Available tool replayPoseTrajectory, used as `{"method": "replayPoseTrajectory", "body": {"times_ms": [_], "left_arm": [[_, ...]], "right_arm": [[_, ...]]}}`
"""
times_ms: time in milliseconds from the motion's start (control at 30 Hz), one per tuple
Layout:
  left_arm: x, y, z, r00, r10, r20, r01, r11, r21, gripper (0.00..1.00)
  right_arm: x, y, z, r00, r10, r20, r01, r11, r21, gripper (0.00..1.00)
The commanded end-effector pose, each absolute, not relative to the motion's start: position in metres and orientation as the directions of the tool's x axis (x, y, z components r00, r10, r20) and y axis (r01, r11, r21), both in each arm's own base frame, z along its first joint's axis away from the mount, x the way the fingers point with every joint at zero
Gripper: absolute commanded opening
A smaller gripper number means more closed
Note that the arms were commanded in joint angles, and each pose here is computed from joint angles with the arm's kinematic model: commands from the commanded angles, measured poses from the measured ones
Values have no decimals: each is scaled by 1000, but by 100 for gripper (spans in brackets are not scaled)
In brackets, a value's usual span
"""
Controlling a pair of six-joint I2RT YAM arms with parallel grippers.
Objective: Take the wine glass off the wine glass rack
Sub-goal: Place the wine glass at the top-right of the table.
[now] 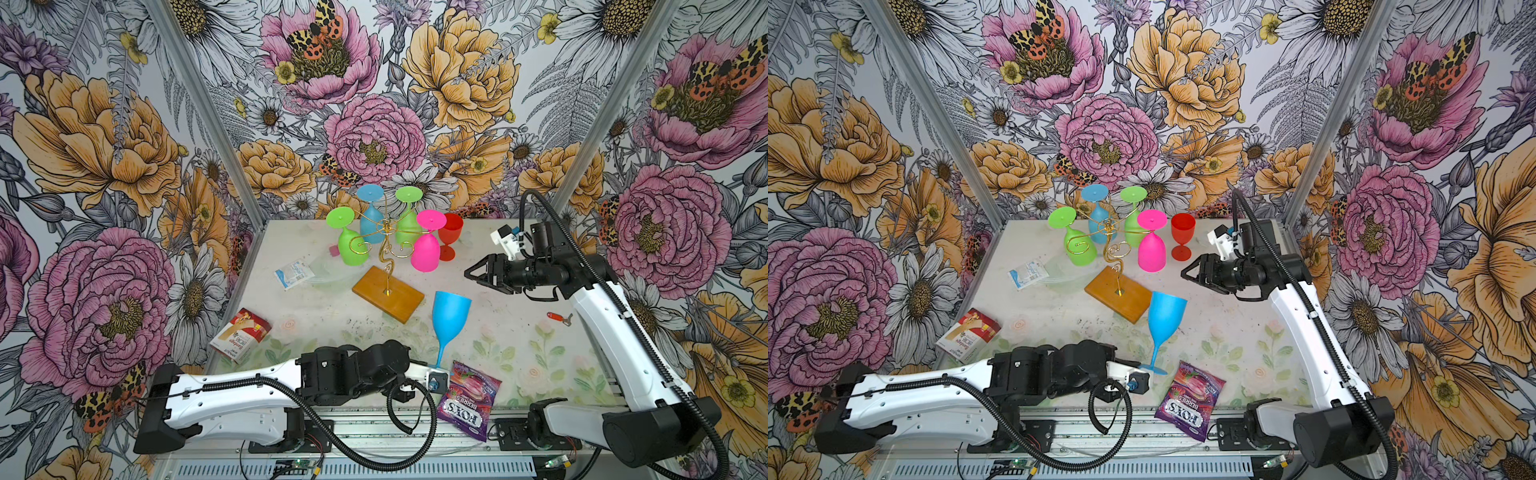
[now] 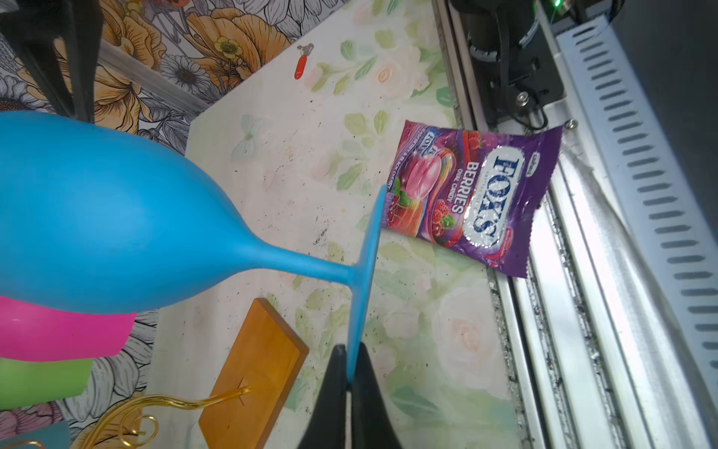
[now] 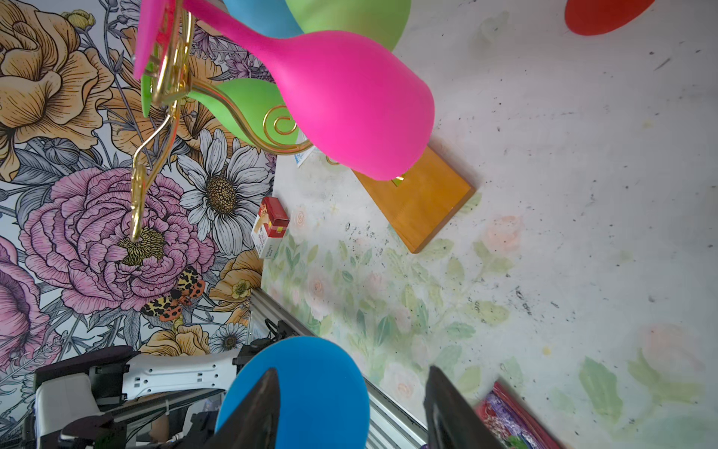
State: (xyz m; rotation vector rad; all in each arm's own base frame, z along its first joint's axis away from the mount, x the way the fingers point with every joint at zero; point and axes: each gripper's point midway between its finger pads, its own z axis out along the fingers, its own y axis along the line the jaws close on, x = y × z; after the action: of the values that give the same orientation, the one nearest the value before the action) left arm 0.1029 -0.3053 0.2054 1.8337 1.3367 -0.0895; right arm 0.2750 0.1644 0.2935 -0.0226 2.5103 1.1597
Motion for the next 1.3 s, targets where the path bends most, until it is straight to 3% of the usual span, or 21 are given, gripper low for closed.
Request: {"method": "replayPoseTrajectory", "body": {"times_ms": [0, 333, 733, 1033, 1267], "left_arm": [[128, -295, 208, 482, 800, -357, 683, -88, 725, 0], [161, -281, 198, 506, 860, -70, 421, -175, 890, 0], [177, -277, 180, 490, 857, 158, 237, -306, 922, 0], [185, -274, 183, 458, 864, 210, 179, -321, 930, 0], [188, -270, 178, 451, 860, 239, 168, -344, 924, 0]], "right_arm": [[267, 171, 291, -948, 112, -297, -153, 660, 736, 59], [253, 183, 267, -972, 8, -237, -169, 675, 718, 57], [249, 198, 257, -980, -48, -196, -178, 659, 731, 49], [247, 201, 247, -983, -69, -171, -174, 659, 732, 38], [247, 200, 241, -983, -76, -168, -175, 671, 720, 24]]}}
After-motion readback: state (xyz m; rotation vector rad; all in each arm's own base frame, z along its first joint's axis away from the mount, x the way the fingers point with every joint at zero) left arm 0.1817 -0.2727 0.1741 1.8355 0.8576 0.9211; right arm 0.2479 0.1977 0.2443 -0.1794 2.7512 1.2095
